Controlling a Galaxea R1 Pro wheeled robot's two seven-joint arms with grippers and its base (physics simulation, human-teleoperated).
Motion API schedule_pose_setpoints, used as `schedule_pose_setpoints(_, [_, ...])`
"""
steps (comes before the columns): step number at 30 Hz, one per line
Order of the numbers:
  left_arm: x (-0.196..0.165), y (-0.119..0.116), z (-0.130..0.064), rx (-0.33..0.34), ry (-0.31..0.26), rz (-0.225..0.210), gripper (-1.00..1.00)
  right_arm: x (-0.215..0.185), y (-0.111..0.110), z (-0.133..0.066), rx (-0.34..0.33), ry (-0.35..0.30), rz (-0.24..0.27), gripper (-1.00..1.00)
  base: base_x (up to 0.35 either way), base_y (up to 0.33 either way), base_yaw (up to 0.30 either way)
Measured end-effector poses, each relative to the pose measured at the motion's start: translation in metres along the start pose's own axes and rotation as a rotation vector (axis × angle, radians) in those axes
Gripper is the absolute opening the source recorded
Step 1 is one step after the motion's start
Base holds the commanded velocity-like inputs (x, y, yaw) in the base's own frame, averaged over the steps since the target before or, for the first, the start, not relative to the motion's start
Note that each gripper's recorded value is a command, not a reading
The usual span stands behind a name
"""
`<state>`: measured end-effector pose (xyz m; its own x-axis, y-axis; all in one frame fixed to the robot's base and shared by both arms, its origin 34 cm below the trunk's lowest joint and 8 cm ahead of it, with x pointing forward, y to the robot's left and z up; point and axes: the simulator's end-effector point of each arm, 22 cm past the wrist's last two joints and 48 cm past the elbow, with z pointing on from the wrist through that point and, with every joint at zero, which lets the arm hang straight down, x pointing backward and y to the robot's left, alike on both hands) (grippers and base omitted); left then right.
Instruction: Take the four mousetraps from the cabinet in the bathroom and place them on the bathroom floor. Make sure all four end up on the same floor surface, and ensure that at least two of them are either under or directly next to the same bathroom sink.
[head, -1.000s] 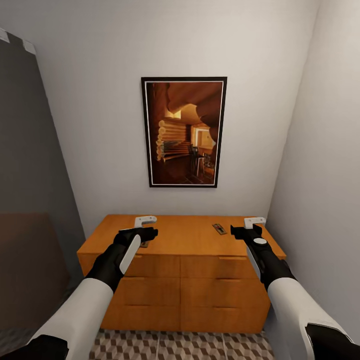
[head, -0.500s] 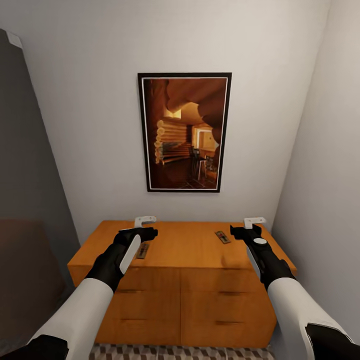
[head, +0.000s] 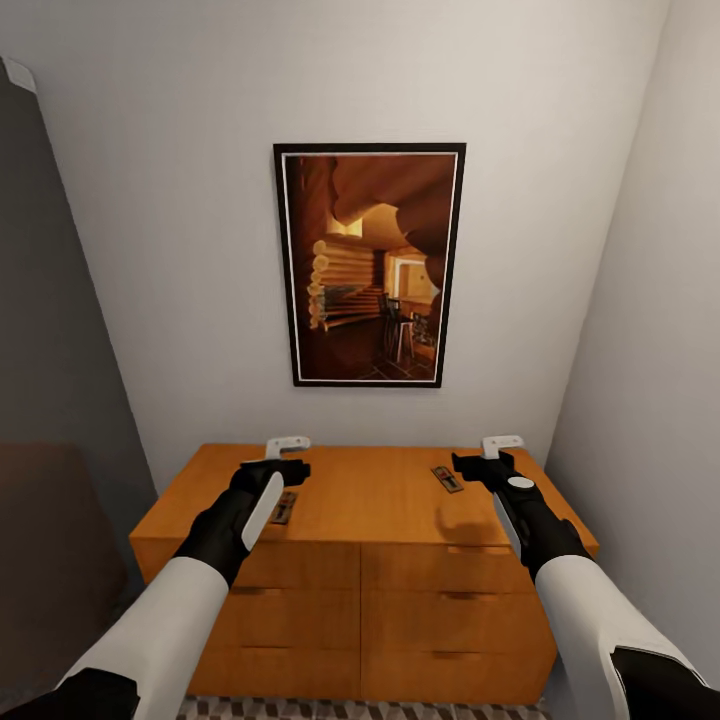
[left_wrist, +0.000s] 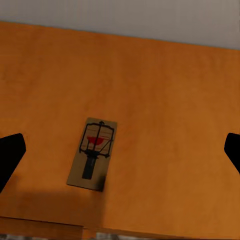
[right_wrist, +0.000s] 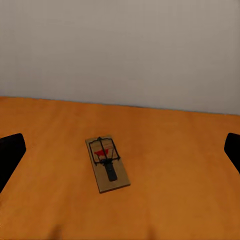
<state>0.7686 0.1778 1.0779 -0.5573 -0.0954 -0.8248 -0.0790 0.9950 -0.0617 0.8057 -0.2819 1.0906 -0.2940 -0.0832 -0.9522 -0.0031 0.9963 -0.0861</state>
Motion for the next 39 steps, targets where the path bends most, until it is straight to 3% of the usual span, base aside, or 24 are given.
schedule_pose_setpoints(4, [0.008, 0.005, 0.001, -0.04, 0.017, 0.025, 1.0, 0.0, 0.001, 0.0, -0.005, 0.0, 0.0, 1.0, 0.003, 0.0, 0.0])
schedule_pose_setpoints(10, [0.024, 0.012, 0.001, -0.089, 0.072, 0.119, 1.0, 0.0, 0.001, 0.0, -0.008, 0.001, -0.001, 1.0, 0.0, 0.0, 0.0])
schedule_pose_setpoints(14, [0.033, 0.015, 0.001, -0.102, 0.109, 0.158, 1.0, 0.0, 0.0, 0.0, -0.007, 0.001, -0.001, 1.0, 0.0, 0.0, 0.0])
schedule_pose_setpoints(39, [0.066, 0.01, 0.009, -0.067, 0.185, 0.182, 1.0, 0.0, 0.0, 0.0, -0.005, -0.003, -0.005, 1.0, 0.0, 0.0, 0.0])
